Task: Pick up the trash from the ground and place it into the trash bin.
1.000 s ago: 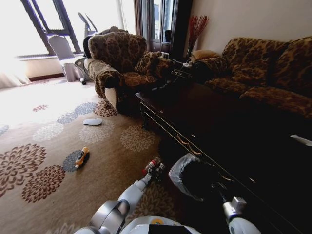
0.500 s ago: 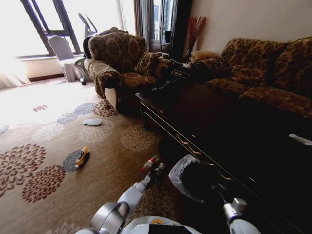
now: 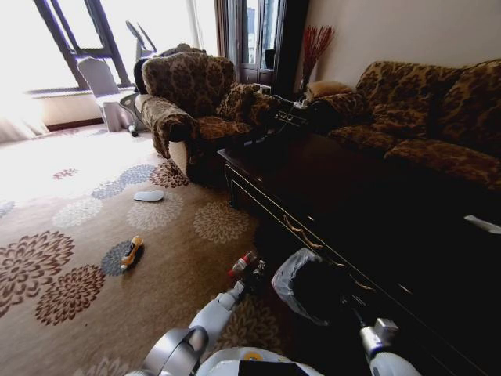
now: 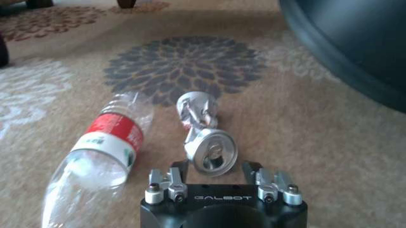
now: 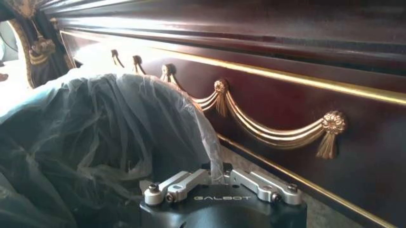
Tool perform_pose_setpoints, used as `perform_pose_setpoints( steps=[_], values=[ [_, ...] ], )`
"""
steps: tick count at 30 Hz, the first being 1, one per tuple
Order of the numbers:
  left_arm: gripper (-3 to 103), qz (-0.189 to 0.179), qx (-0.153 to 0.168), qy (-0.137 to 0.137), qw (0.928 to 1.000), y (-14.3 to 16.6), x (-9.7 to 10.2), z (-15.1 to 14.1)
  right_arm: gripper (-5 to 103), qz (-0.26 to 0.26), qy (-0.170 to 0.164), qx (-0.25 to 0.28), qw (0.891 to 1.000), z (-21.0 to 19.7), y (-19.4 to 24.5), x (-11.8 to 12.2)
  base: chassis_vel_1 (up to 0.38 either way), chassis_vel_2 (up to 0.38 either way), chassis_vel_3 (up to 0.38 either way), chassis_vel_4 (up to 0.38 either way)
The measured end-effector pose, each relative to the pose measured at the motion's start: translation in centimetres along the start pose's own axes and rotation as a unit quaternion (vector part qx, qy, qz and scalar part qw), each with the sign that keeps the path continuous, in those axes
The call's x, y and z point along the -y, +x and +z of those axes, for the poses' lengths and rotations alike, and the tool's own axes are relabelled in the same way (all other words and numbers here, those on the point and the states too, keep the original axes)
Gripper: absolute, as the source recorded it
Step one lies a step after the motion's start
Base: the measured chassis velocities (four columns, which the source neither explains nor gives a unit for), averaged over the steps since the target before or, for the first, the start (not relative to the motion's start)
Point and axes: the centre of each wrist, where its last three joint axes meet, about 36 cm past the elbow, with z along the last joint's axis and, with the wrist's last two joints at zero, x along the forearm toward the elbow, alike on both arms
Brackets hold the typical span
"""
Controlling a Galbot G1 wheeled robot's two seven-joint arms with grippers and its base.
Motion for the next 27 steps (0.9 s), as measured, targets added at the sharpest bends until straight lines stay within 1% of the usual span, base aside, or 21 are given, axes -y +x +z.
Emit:
perform_pose_setpoints(
  steps=[1, 2, 4, 7, 9, 10, 11, 21, 27],
  values=[
    [59, 0.004, 0.003, 0.0, 1.0, 0.0, 0.1, -0.1, 1, -0.001, -0.001, 0.002, 1.0, 0.0, -0.1, 0.0, 0.0, 0.0, 0.0, 0.0],
    [70, 0.012, 0.011, -0.002, 0.9999, -0.1, 0.3, -0.3, 1, -0.003, -0.001, 0.004, 1.0, -0.1, -0.2, 0.0, 0.0, 0.0, 0.0, 0.0],
    [70, 0.017, 0.015, -0.004, 0.9997, -0.1, 0.3, -0.4, 1, -0.004, -0.001, 0.004, 1.0, -0.1, -0.2, 0.0, 0.0, 0.0, 0.0, 0.0],
    [86, 0.021, 0.019, -0.013, 0.9995, -0.1, -0.1, -0.3, 1, -0.008, -0.003, -0.001, 1.0, -0.1, -0.1, -0.2, 0.0, 0.0, 0.0, 0.0],
    [86, 0.021, 0.019, -0.015, 0.9995, -0.1, -0.2, -0.4, 1, -0.008, -0.003, -0.001, 1.0, -0.1, -0.1, -0.2, 0.0, 0.0, 0.0, 0.0],
    [92, 0.021, 0.02, -0.017, 0.9994, -0.2, -0.3, -0.4, 1, -0.009, -0.003, -0.002, 1.0, -0.1, -0.1, -0.2, 0.0, 0.0, 0.0, 0.0],
    [99, 0.02, 0.02, -0.021, 0.9994, -0.2, -0.6, -0.4, 1, -0.009, -0.002, -0.003, 1.0, -0.1, 0.1, -0.2, 0.0, 0.0, 0.0, 0.0],
    [100, 0.01, 0.009, -0.023, 0.9996, -0.3, -1.3, -0.4, 1, -0.009, -0.003, -0.001, 1.0, 0.0, 0.2, -0.1, 0.0, 0.0, 0.0, 0.0],
    [100, 0.008, 0.01, -0.022, 0.9997, -0.4, -1.5, -0.7, 1, -0.012, -0.003, 0.002, 1.0, 0.2, 0.1, -0.2, 0.0, 0.0, 0.0, 0.0]
  ],
)
